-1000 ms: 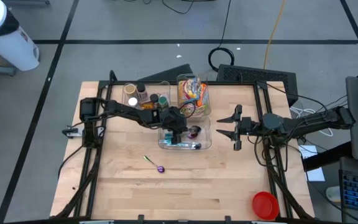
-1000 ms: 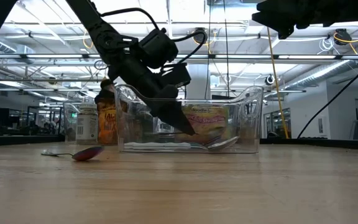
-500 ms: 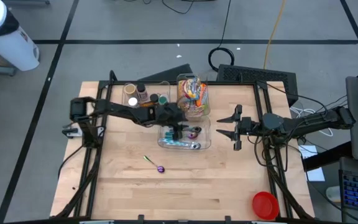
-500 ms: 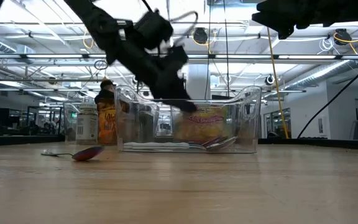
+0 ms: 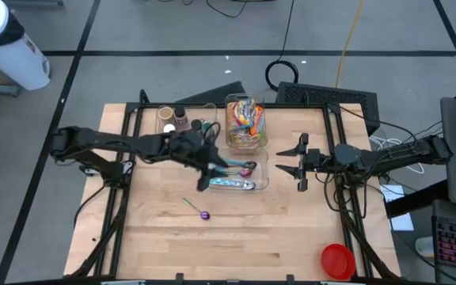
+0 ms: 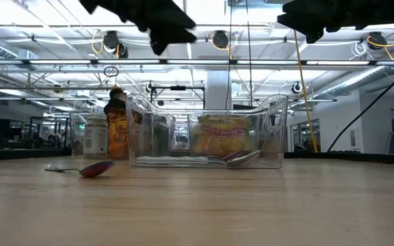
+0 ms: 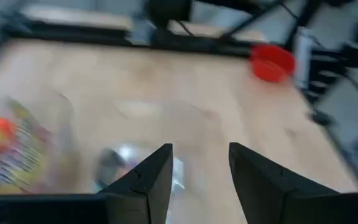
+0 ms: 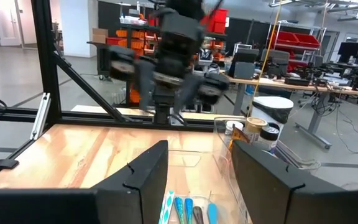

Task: Pick & Place Food Item
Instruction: Put the purple spoon into the bottom transparent container

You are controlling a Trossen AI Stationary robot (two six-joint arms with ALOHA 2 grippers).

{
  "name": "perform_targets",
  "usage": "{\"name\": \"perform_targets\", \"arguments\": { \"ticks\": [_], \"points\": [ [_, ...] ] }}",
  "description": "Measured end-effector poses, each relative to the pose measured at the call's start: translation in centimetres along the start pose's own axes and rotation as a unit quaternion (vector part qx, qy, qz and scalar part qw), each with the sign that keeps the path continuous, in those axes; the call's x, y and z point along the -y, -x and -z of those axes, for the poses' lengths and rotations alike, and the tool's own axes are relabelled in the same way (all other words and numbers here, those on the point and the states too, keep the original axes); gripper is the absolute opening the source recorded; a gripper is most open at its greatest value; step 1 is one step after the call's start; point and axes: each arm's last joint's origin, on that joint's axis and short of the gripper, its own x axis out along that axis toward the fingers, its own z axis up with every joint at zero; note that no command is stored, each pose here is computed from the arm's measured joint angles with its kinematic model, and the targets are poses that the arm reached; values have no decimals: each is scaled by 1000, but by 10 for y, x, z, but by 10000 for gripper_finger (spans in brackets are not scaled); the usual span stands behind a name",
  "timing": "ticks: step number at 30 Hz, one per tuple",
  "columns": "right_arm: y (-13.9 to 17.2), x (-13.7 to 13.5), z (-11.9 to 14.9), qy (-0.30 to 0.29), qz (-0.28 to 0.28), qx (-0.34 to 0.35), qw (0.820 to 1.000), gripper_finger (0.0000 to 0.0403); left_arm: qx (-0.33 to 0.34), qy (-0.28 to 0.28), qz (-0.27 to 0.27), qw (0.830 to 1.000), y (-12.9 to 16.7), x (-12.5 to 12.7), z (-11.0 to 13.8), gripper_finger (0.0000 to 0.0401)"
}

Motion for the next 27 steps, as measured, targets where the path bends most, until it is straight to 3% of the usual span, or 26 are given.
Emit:
{"name": "perform_targets", "arguments": {
  "ticks": [6,9,14,18,27],
  "points": [
    [0,0,0,0,0,0,1000,169,-56,-1,94,994,8,39,8,166],
    [0,0,0,0,0,1,1000,169,-119,-24,116,986,9,58,22,166],
    [0,0,0,0,0,0,1000,169,-226,-89,62,968,10,80,50,166],
    [0,0,0,0,0,0,1000,169,-286,-107,27,952,9,94,67,166],
    [0,0,0,0,0,1,1000,169,-340,-121,20,932,-20,106,95,166]
  ]
}}
